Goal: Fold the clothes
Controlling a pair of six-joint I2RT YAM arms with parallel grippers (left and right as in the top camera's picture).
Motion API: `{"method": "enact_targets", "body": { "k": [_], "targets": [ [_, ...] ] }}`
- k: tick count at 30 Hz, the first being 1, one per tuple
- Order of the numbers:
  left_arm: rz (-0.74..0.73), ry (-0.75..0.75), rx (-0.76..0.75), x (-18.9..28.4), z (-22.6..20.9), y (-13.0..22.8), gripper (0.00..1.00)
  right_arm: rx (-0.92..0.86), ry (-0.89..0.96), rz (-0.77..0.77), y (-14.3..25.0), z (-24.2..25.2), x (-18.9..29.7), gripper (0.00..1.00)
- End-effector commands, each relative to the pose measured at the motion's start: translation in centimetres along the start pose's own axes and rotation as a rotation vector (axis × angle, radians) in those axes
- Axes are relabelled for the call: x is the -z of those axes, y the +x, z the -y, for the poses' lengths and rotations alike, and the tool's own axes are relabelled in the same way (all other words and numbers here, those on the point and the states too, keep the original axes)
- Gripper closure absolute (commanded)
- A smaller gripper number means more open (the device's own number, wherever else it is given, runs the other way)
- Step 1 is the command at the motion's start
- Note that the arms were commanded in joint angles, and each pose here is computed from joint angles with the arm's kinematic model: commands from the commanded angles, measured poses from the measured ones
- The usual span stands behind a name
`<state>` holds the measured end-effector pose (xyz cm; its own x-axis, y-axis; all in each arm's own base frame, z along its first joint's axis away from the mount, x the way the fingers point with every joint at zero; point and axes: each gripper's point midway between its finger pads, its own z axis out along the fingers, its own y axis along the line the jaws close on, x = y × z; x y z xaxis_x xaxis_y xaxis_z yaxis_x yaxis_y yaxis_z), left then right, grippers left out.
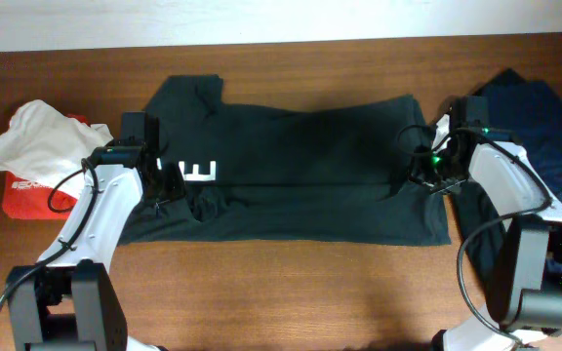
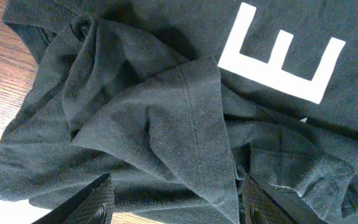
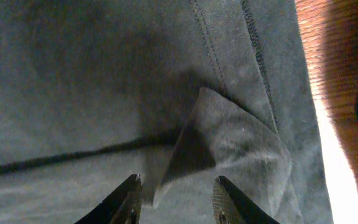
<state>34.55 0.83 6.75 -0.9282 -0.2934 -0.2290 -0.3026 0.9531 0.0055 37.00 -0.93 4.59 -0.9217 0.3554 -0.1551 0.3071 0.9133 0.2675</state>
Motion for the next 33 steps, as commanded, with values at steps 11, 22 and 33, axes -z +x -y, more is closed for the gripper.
{"method": "enact_targets", "body": {
  "k": [11,22,33],
  "targets": [
    [-0.011,0.008,-0.017,0.1,0.2,0.0,0.34,-0.215,-0.046,0.154,-5.1,0.7,-1.0,0.68],
    [0.016,0.016,-0.084,0.4,0.4,-0.8,0.33,-0.15,-0.032,0.175,-5.1,0.3,1.7,0.54],
    [0.074,0.227,-0.518,2.2,8.1,-0.3,0.34,-0.045,0.111,-0.06,1.8,3.3,0.4,0.87]
  ]
}}
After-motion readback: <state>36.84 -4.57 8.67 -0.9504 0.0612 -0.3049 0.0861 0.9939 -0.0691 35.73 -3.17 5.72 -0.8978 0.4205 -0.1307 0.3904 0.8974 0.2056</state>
